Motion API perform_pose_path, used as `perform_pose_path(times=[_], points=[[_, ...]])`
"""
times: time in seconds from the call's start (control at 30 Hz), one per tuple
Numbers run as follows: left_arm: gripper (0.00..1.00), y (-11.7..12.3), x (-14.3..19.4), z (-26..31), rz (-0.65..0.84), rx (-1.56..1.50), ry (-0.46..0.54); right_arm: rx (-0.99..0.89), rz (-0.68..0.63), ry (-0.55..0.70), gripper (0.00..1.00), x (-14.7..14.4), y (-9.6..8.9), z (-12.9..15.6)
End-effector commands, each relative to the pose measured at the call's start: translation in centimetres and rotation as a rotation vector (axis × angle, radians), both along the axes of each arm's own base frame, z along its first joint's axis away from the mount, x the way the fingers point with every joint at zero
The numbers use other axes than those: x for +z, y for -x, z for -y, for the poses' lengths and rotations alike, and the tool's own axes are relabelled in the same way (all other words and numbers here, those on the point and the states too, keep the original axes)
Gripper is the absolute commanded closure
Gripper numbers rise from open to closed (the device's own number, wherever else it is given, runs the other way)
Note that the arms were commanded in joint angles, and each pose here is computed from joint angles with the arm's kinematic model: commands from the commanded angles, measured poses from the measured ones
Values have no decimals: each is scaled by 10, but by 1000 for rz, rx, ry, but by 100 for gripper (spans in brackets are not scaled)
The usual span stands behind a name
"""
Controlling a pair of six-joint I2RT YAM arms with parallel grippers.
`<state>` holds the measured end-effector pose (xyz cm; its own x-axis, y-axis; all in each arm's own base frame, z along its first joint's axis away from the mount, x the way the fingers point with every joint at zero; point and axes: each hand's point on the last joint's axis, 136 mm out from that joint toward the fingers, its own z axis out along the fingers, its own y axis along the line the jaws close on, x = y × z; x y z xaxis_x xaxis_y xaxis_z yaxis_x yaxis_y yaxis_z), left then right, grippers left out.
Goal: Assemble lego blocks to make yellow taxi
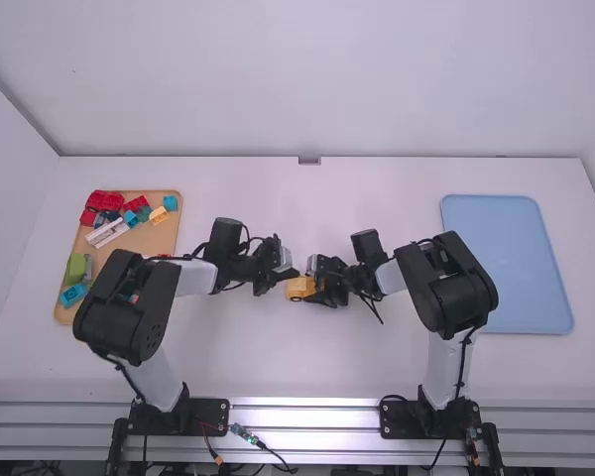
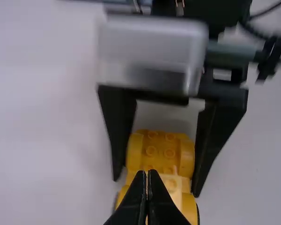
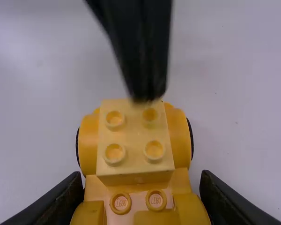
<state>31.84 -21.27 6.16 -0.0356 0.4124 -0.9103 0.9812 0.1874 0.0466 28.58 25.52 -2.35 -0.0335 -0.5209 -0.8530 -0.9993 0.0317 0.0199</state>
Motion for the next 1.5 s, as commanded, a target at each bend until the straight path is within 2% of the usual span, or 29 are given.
perform_pose_path(times=[0.0, 0.03, 0.07, 0.13, 0.17, 0.2, 0.23, 0.27, 0.57, 0.6, 0.73, 0.83, 1.2, 1.4, 1.47], points=[[82, -14, 52, -6, 76, 21, 79, -25, -38, 39, 43, -12, 3, 5], [65, -20, 61, -12, 75, 60, 82, -25, -39, 39, 42, -12, 3, 5], [58, -24, 65, -16, 72, 89, 81, -25, -39, 39, 43, -12, 4, 5], [57, -32, 74, -27, 66, 159, 74, -25, -38, 39, 42, -12, 3, 5], [51, -37, 77, -36, 65, 206, 63, -25, -39, 39, 39, -12, 4, 5], [35, -40, 77, -43, 56, 240, 51, -25, -38, 39, 37, -12, 3, 5], [12, -42, 77, -50, 39, 277, 43, -25, -39, 39, 36, -12, 4, 5], [1, -43, 78, -55, 19, 298, 45, -25, -39, 39, 34, -12, 4, 5], [1, -44, 71, -71, -30, 344, 38, -25, -41, 40, 18, -12, 4, 5], [1, -45, 71, -71, -32, 346, 38, -26, -44, 40, 1, -12, 4, 5], [1, -44, 70, -72, -39, 347, 36, -54, -67, 45, 1, -11, 2, 6], [1, -44, 68, -75, -53, 357, 32, -86, -77, 99, 1, -12, 1, 12], [1, -48, 62, -99, -90, 426, 28, -244, -78, 396, 1, -9, -4, 64], [1, -49, 59, -109, -108, 462, 17, -295, -88, 470, 1, -4, -4, 85], [1, -58, 52, -120, -158, 568, -6, -312, -88, 490, 1, -2, -4, 91]])
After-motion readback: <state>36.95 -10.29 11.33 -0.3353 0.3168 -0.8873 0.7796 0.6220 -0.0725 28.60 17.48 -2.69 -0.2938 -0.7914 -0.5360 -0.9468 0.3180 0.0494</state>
